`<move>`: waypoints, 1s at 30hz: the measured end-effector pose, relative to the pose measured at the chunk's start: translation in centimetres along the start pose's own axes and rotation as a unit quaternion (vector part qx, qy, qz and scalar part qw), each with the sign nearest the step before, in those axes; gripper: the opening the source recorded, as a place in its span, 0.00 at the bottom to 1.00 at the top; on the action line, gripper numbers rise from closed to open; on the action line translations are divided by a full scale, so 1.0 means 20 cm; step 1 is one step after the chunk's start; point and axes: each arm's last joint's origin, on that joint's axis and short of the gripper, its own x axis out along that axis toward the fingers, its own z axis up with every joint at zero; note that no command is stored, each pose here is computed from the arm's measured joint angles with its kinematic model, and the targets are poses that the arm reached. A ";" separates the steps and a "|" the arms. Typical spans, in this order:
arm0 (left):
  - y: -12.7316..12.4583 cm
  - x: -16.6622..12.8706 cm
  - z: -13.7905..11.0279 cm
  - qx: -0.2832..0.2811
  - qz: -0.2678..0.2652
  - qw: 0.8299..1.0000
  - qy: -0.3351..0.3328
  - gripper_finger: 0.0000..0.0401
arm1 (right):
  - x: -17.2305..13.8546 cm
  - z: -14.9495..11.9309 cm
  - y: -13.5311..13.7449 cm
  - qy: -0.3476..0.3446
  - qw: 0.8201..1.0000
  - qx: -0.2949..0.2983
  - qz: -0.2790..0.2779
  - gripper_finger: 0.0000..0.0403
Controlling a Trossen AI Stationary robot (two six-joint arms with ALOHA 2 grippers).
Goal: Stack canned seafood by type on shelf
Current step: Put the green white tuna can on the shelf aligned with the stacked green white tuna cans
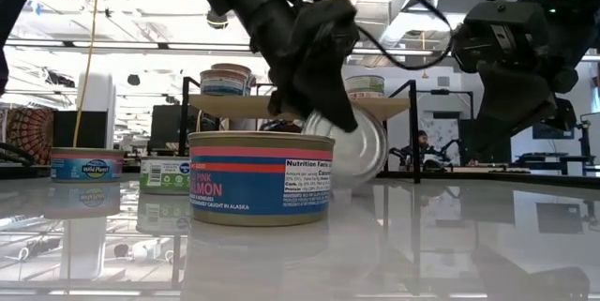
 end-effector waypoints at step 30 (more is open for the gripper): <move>0.06 -0.50 -0.40 -0.353 -0.131 0.847 -0.375 0.32 | -0.08 0.09 -0.03 -0.120 0.975 -0.044 0.184 0.05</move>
